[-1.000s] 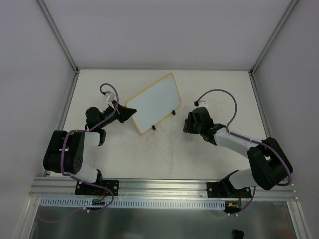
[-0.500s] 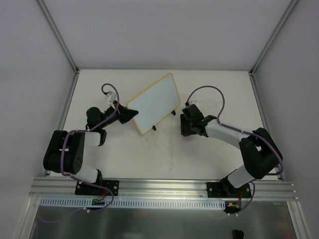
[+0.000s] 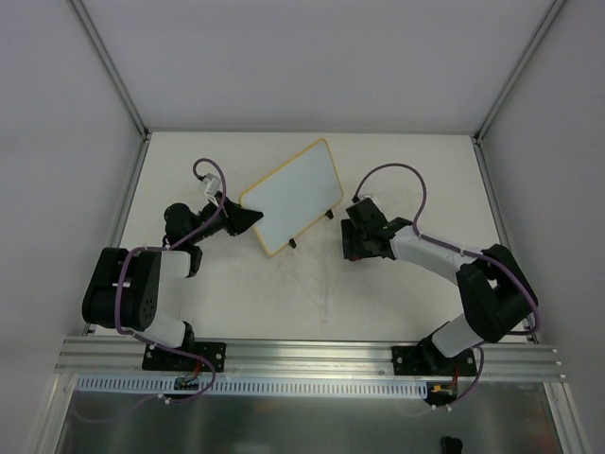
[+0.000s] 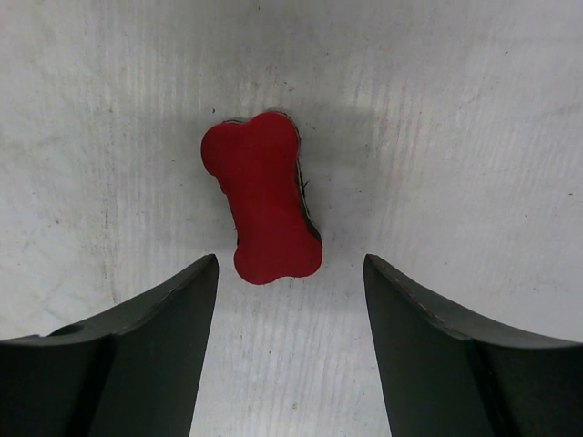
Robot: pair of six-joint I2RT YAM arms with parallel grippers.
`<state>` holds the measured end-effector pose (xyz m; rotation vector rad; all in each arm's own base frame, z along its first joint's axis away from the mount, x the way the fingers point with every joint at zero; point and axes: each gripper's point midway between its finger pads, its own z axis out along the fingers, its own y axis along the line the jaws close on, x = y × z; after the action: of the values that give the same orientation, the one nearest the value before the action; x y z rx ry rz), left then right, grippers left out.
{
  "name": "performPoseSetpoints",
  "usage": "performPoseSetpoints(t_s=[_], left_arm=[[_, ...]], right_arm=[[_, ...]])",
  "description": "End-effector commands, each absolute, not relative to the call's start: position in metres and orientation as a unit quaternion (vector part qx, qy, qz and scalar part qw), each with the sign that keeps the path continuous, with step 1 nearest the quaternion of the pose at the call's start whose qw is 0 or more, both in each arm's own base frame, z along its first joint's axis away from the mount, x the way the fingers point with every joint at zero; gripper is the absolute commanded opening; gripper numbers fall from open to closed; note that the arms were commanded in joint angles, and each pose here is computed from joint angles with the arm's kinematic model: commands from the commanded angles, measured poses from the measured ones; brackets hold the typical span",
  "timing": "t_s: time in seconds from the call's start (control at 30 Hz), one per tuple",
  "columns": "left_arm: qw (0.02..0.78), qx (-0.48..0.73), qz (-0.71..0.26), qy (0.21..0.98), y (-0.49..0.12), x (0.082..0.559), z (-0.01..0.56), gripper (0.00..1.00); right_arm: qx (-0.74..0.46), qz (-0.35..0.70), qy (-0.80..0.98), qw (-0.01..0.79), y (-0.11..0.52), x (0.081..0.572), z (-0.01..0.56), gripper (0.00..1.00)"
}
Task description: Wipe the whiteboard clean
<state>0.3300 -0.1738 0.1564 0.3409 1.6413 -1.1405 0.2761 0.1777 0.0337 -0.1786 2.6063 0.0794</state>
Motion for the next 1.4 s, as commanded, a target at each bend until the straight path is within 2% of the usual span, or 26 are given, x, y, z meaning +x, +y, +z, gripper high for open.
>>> performPoseSetpoints(t_s=[0.0, 0.5, 0.77, 1.17, 1.23, 1.3, 1.33, 1.37], left_arm=[[0.543, 0.178, -0.485, 0.662, -0.18, 0.329, 0.174, 0.27], [0.551, 0.17, -0.474, 0.666, -0.176, 0.33, 0.173, 0.49], [0.564, 0.165, -0.46, 0.666, -0.17, 0.33, 0.175, 0.99], [0.586, 0.136, -0.434, 0.67, -0.155, 0.325, 0.182, 0.99], [0.577, 0.089, -0.404, 0.704, -0.142, 0.325, 0.167, 0.99], [0.612, 0.05, -0.351, 0.707, -0.122, 0.327, 0.175, 0.99], [0.597, 0.031, -0.336, 0.728, -0.116, 0.32, 0.161, 0.99], [0.62, 0.033, -0.322, 0.715, -0.111, 0.314, 0.176, 0.99]], right_arm=[[-0.064, 0.042, 0.949, 0.306, 0.18, 0.286, 0.069, 0.69], [-0.067, 0.068, 0.941, 0.323, 0.183, 0.289, 0.087, 0.68], [-0.064, 0.078, 0.938, 0.331, 0.179, 0.289, 0.091, 0.68], [-0.06, 0.092, 0.931, 0.348, 0.176, 0.289, 0.103, 0.68], [-0.062, 0.097, 0.928, 0.356, 0.175, 0.29, 0.109, 0.69], [-0.064, 0.106, 0.921, 0.37, 0.175, 0.29, 0.118, 0.7], [-0.064, 0.109, 0.917, 0.377, 0.175, 0.291, 0.122, 0.7], [-0.069, 0.115, 0.913, 0.385, 0.174, 0.288, 0.126, 0.73]])
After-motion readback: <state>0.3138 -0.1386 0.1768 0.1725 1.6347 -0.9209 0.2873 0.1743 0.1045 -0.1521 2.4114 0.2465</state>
